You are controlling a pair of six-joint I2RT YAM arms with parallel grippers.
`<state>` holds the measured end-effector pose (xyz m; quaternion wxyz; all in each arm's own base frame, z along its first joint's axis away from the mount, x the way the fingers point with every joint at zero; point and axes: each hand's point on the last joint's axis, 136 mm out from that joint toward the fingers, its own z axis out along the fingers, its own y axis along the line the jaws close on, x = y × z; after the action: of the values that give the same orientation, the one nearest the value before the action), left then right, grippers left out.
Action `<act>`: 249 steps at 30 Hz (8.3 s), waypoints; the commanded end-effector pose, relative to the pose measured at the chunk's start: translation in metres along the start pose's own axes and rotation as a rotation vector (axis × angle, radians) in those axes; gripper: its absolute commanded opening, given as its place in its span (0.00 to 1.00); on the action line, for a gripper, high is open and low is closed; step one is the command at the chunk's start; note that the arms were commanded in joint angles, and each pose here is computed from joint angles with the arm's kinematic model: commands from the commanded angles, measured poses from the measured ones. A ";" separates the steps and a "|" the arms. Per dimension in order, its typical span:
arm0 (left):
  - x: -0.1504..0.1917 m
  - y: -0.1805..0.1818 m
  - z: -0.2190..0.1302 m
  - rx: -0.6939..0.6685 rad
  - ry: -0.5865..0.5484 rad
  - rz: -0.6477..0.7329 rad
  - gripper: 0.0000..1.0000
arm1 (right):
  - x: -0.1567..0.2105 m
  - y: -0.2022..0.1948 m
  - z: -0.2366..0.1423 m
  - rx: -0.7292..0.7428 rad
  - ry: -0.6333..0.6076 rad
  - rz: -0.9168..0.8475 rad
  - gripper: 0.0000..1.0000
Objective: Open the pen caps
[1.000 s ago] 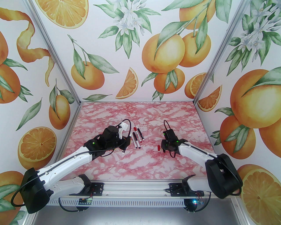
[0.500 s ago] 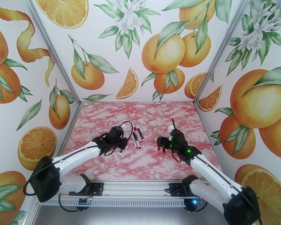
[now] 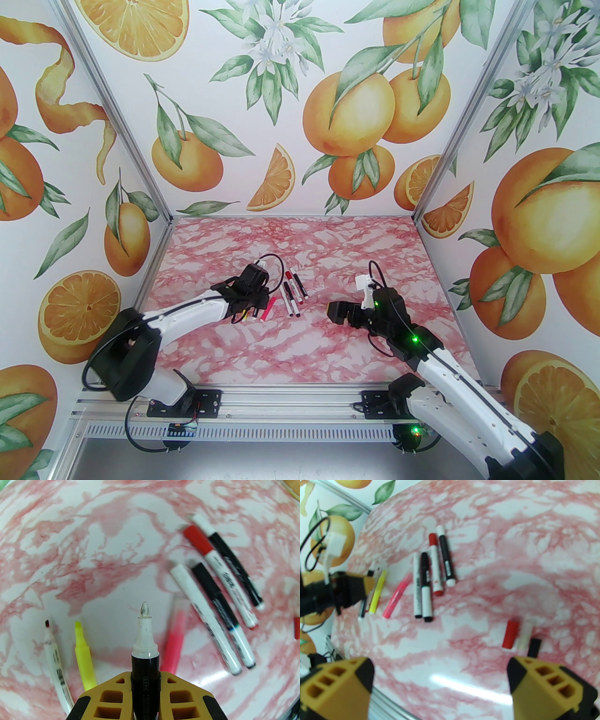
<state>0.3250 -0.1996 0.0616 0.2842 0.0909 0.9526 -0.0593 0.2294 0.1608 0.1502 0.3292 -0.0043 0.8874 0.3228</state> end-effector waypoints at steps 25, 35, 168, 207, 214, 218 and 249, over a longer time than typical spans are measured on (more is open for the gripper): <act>0.003 0.024 0.034 -0.178 0.058 0.014 0.14 | -0.001 0.009 -0.003 -0.021 0.011 -0.003 1.00; 0.003 0.025 0.033 -0.187 0.067 0.026 0.27 | -0.001 0.009 -0.006 -0.016 0.007 -0.008 1.00; -0.003 -0.187 -0.135 0.935 0.080 0.247 0.17 | -0.053 0.087 0.048 -0.206 -0.142 0.231 0.55; -0.003 -0.193 -0.140 0.931 0.068 0.270 0.17 | -0.048 0.078 0.048 -0.166 -0.135 0.233 0.15; -0.006 -0.194 -0.146 0.960 0.039 0.247 0.32 | -0.056 0.079 0.037 -0.166 -0.181 0.248 0.14; -0.008 -0.196 -0.151 0.994 0.016 0.220 0.33 | -0.062 0.082 0.030 -0.182 -0.203 0.260 0.14; 0.011 -0.204 -0.145 0.932 -0.012 0.292 0.06 | -0.065 0.060 0.016 -0.167 -0.309 0.374 0.13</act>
<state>0.1975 -0.3835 0.1839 0.2041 0.3268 0.7947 -0.4691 0.2668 0.2212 0.2107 0.3643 0.1418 0.7946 0.4646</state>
